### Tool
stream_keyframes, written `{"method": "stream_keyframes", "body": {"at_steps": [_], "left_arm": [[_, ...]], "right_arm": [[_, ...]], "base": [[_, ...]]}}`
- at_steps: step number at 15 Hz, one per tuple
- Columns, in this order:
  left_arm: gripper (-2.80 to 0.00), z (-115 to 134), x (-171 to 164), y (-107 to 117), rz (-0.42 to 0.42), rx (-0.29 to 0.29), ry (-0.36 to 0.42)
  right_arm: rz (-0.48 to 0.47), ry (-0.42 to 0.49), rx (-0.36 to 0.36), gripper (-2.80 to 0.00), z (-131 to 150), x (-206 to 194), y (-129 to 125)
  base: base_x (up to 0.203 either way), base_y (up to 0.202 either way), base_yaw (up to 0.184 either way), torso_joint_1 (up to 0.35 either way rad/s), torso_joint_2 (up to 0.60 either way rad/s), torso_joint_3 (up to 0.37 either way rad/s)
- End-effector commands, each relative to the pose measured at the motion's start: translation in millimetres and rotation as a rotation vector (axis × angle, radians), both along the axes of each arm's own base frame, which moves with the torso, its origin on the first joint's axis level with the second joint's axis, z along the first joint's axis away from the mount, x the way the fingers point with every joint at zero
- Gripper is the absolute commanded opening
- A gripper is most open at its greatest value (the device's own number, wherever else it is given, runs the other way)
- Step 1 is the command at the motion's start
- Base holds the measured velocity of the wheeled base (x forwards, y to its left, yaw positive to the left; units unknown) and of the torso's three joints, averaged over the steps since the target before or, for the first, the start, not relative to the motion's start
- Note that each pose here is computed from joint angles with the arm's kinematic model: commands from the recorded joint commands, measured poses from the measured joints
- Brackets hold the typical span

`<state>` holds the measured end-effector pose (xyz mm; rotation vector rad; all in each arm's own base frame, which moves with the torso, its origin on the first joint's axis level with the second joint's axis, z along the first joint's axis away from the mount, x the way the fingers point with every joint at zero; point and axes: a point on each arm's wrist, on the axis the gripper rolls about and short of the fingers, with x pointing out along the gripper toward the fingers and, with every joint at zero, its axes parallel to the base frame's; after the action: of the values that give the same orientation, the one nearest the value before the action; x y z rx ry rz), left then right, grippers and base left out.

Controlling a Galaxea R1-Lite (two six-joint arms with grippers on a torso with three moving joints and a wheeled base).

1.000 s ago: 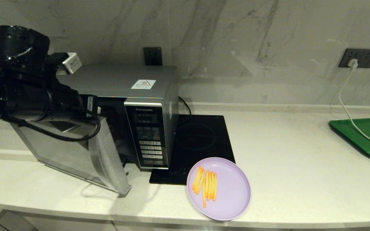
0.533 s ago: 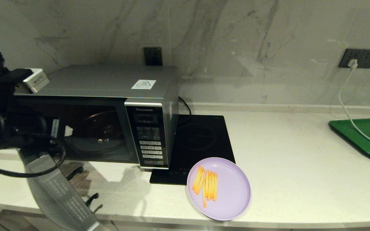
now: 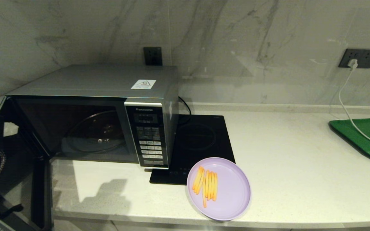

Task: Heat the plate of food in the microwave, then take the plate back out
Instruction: Open the microwave oven

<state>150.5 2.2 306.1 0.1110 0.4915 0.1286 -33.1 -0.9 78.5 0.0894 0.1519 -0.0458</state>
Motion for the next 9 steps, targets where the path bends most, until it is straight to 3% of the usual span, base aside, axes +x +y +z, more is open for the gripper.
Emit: {"method": "stream_keyframes", "body": {"at_steps": [1, 9], "left_arm": [[-2.8, 5.8, -12.0, 16.9, 0.098, 0.033, -0.022], [-2.8, -8.9, -24.4, 38.0, 0.254, 0.04, 0.066]], "right_arm": [[0.0, 0.001, 0.001, -2.8, -0.1, -0.1, 0.0], [0.002, 0.001, 0.001, -2.8, -0.1, -0.1, 0.0]], "base": [[0.0, 0.0, 0.0, 0.0, 0.0, 0.0], [0.0, 0.0, 0.0, 0.0, 0.0, 0.0]]}}
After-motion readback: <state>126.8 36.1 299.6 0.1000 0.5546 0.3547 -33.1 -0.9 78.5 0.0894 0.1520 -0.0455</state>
